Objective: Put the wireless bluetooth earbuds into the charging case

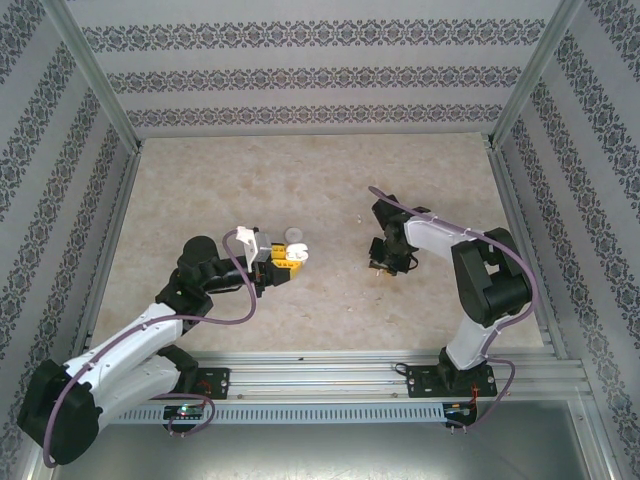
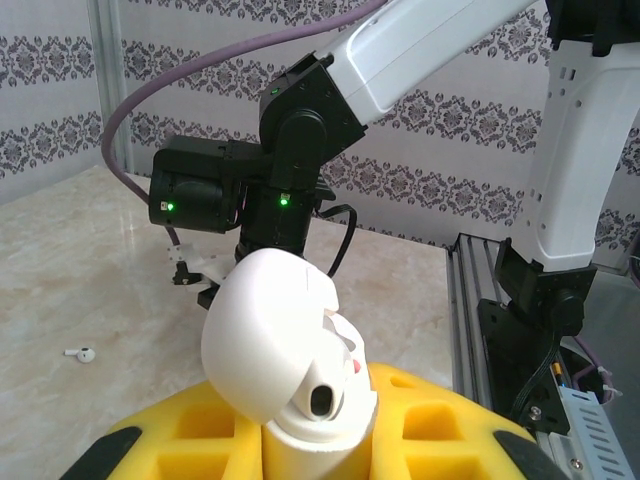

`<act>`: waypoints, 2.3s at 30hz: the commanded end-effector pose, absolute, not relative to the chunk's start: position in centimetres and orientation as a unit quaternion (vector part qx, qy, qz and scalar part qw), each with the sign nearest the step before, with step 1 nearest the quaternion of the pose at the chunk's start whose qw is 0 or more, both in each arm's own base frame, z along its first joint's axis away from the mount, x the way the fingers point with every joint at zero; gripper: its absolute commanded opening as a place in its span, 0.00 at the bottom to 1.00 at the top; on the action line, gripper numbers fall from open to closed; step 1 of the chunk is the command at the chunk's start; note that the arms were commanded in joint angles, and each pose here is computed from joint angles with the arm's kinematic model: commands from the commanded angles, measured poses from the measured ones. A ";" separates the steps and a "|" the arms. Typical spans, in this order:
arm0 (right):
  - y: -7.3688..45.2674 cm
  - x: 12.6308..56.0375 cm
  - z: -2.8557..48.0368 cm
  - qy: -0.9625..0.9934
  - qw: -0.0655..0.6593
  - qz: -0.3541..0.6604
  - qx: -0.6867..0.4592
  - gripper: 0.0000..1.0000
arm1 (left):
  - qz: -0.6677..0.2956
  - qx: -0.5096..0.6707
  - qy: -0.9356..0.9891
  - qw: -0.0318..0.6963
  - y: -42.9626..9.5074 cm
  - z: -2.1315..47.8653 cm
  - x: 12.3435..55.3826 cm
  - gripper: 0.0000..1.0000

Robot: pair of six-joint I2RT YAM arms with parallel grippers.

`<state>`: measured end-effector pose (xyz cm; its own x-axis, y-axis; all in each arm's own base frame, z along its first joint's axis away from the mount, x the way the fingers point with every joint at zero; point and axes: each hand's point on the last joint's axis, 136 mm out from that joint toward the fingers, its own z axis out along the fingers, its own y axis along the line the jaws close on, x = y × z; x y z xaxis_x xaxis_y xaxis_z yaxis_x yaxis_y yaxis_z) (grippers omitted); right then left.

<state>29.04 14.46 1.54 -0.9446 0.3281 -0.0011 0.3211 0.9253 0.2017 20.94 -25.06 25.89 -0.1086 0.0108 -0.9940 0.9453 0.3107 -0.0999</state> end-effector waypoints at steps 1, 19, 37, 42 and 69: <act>16.8 30.1 2.8 0.981 0.041 0.136 0.132 0.19 | -0.431 0.401 0.595 0.546 -24.7 26.5 20.7 0.00; 16.6 27.2 1.4 0.995 -0.008 0.070 0.071 0.25 | -0.435 0.389 0.599 0.548 -24.3 26.8 20.3 0.01; 17.2 27.2 5.3 0.995 -0.004 0.092 0.026 0.42 | -0.415 0.402 0.604 0.548 -24.2 27.2 20.5 0.01; 16.6 27.8 5.4 0.997 -0.016 0.069 0.012 0.41 | -0.421 0.397 0.603 0.549 -24.2 27.3 20.5 0.00; 16.8 27.5 0.8 0.995 -0.094 0.011 -0.023 0.32 | -0.413 0.396 0.612 0.546 -24.0 26.6 20.5 0.00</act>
